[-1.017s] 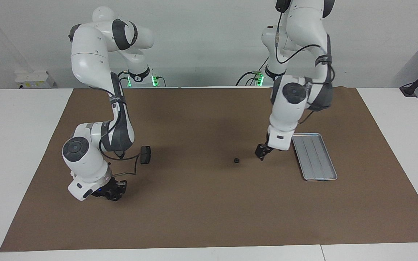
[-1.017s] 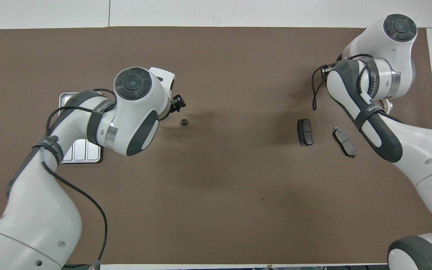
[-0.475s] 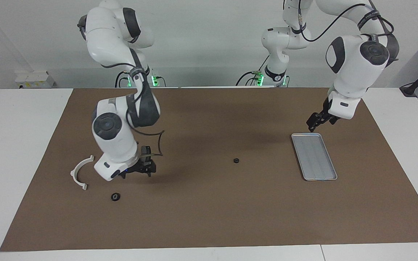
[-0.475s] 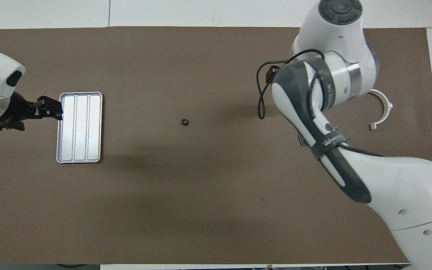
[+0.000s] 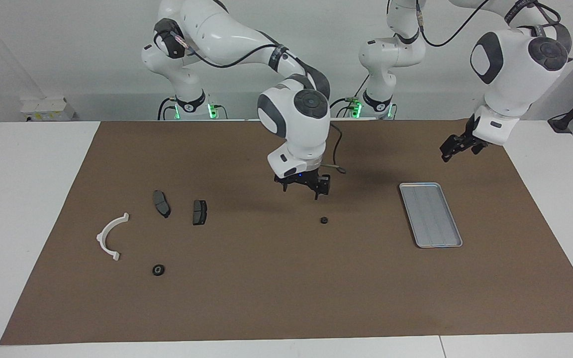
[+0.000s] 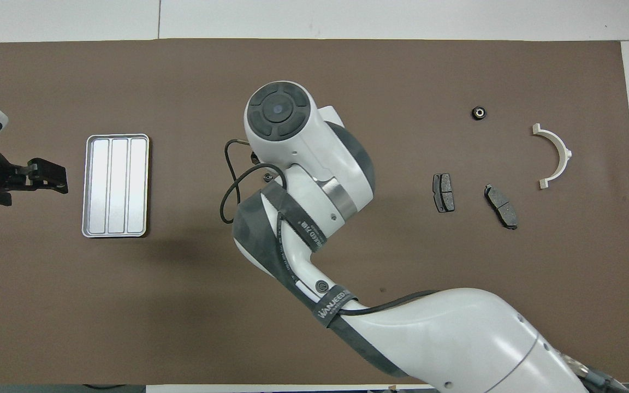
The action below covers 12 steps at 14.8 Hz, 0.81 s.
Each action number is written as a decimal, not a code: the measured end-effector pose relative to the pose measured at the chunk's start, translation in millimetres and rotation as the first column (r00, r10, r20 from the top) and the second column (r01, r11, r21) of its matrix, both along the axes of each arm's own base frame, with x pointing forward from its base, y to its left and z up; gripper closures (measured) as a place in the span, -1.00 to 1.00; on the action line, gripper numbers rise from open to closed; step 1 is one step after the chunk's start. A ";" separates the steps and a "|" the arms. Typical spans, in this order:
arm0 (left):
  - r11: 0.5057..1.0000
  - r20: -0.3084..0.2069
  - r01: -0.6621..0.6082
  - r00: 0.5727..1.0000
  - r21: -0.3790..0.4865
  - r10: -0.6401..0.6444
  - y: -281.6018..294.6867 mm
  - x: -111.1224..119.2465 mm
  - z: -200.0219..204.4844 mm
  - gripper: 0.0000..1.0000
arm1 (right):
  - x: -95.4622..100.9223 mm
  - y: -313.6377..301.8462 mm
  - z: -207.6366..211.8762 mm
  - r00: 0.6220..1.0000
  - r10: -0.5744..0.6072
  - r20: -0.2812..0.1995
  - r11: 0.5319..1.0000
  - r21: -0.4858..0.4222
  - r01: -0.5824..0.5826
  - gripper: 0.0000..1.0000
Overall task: Place bearing gear from tray to pile
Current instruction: 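Lower the right gripper onto the second bearing at center and grasp it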
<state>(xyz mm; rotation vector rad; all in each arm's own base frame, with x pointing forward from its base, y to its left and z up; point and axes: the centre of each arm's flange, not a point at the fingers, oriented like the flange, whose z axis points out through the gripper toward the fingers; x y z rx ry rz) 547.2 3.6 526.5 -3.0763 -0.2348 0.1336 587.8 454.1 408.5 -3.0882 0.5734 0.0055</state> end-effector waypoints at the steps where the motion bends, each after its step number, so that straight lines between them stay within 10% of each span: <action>1: 1.000 0.001 0.005 1.000 0.000 -0.005 -1.2 -0.8 1.1 -1.00 | -1.0 14.5 -12.9 1.000 -0.006 0.001 1.000 -0.002 0.006 -1.00; 12: 0.999 0.031 0.054 0.998 0.000 -0.054 -26.9 -5.7 35.7 -1.00 | 7.4 48.5 -102.3 1.000 0.015 0.021 0.999 -0.029 -0.014 -1.00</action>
